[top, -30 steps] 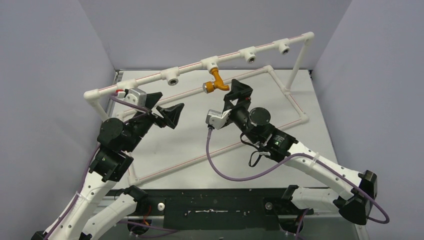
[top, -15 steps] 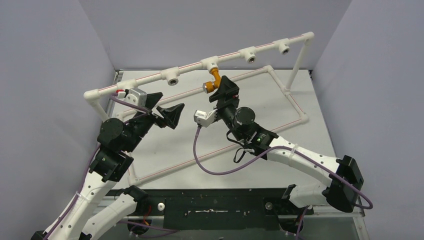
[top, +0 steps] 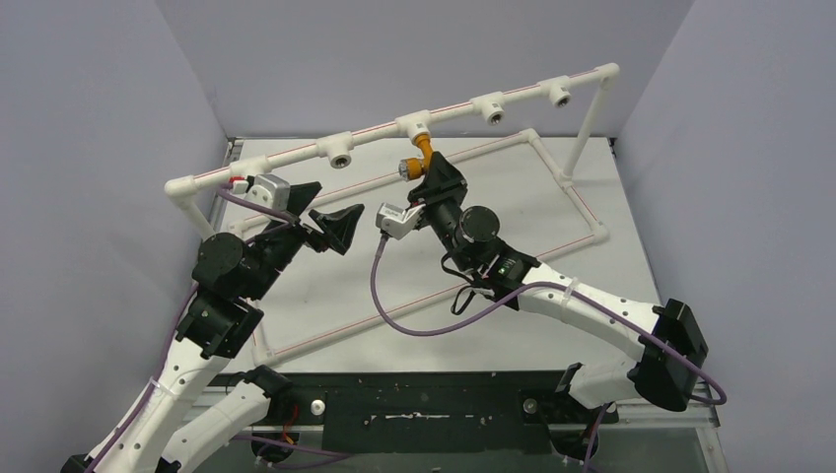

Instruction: Install the water faucets

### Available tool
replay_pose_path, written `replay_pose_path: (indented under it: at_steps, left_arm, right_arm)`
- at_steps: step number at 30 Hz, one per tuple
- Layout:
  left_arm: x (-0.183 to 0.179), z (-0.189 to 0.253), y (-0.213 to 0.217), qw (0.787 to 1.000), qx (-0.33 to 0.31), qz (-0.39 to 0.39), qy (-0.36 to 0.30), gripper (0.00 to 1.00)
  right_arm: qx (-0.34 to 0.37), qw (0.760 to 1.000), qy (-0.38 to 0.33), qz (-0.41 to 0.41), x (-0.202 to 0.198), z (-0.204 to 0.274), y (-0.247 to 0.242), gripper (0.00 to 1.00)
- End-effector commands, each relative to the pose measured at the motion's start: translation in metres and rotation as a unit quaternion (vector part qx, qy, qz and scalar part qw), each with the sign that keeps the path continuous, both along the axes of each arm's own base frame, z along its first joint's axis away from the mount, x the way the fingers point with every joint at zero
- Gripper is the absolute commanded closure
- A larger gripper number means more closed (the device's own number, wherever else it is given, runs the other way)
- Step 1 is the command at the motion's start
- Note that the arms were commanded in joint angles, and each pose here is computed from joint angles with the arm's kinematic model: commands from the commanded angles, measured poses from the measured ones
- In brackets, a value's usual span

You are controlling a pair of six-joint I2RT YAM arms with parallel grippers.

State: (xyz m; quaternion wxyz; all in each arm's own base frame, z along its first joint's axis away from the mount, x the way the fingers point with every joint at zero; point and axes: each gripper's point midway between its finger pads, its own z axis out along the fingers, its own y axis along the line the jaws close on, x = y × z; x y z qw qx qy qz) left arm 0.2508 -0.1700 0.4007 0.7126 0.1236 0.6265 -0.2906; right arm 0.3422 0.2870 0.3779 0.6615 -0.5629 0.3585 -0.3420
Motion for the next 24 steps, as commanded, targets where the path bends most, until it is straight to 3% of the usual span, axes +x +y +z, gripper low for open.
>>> replay_pose_path:
  at_steps: [1, 4, 8, 16, 21, 24]
  left_arm:
    - [-0.006, 0.025, 0.003, 0.999, -0.014, -0.001, -0.030, 0.03]
    - [-0.006, 0.025, 0.003, 0.999, -0.014, -0.001, -0.030, 0.03]
    - [-0.005, 0.024, 0.002, 0.999, -0.013, -0.001, -0.029, 0.03]
    - [-0.007, 0.027, 0.004, 0.999, -0.016, 0.000, -0.032, 0.03]
    - [-0.008, 0.028, 0.004, 0.999, -0.017, 0.000, -0.034, 0.03]
    - [-0.009, 0.029, 0.005, 0.999, -0.017, -0.001, -0.035, 0.03]
  right_arm:
    - [0.207, 0.978, -0.006, 0.036, -0.012, 0.046, -0.005, 1.00]
    - [0.306, 0.950, 0.029, 0.057, -0.015, 0.042, -0.006, 1.00]
    - [0.451, 0.885, 0.074, 0.090, -0.020, 0.041, -0.008, 1.00]
    - [0.689, 0.692, 0.179, 0.119, -0.016, 0.041, -0.005, 1.00]
    - [0.777, 0.573, 0.227, 0.129, -0.014, 0.038, 0.001, 1.00]
    - [0.812, 0.514, 0.242, 0.136, -0.014, 0.038, 0.000, 1.00]
